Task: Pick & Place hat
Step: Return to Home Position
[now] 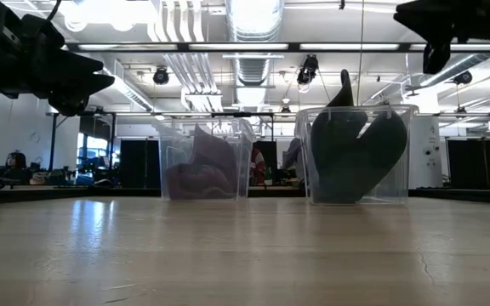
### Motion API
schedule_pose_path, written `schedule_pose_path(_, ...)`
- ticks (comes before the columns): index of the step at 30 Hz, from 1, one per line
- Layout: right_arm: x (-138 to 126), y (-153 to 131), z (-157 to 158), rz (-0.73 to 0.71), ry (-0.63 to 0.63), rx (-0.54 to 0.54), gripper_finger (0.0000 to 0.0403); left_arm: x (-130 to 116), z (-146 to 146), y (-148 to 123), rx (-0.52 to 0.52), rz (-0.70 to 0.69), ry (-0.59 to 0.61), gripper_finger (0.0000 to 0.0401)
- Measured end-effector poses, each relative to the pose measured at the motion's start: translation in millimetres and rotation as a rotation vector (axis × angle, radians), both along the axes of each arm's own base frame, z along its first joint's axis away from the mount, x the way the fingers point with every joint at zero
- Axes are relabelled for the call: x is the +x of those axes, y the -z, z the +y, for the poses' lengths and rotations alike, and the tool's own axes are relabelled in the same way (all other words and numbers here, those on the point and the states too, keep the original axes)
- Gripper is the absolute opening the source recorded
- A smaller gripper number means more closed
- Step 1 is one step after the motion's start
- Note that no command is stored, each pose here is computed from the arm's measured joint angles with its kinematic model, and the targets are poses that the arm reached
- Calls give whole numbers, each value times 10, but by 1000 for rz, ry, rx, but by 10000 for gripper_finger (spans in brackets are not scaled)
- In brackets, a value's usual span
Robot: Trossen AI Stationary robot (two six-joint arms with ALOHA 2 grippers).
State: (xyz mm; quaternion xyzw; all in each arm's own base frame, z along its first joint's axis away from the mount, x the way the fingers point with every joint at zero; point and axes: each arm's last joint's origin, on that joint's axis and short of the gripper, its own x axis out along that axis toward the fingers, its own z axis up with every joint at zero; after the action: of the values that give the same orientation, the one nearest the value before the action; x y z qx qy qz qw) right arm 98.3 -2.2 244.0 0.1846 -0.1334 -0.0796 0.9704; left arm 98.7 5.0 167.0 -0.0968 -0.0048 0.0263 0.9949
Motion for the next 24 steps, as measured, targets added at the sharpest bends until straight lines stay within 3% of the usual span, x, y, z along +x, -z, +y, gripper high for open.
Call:
schedule_pose_path(4,12,196,-2,-22,1,35,48,0,0,-1,0,0,0,161)
schedule_pose_path(9,31,470,1,-44,15,-28,48,0,0,-1,0,0,0,161)
schedule_pose_path(17,48,583,8,83,28,-155,48,0,0,0,0,1,0,161)
schedule_pose_path(22,19,752,12,247,6,-158,48,0,0,0,0,1,0,161)
schedule_pose_path(24,-2,747,14,242,-1,-167,48,0,0,0,0,0,0,161)
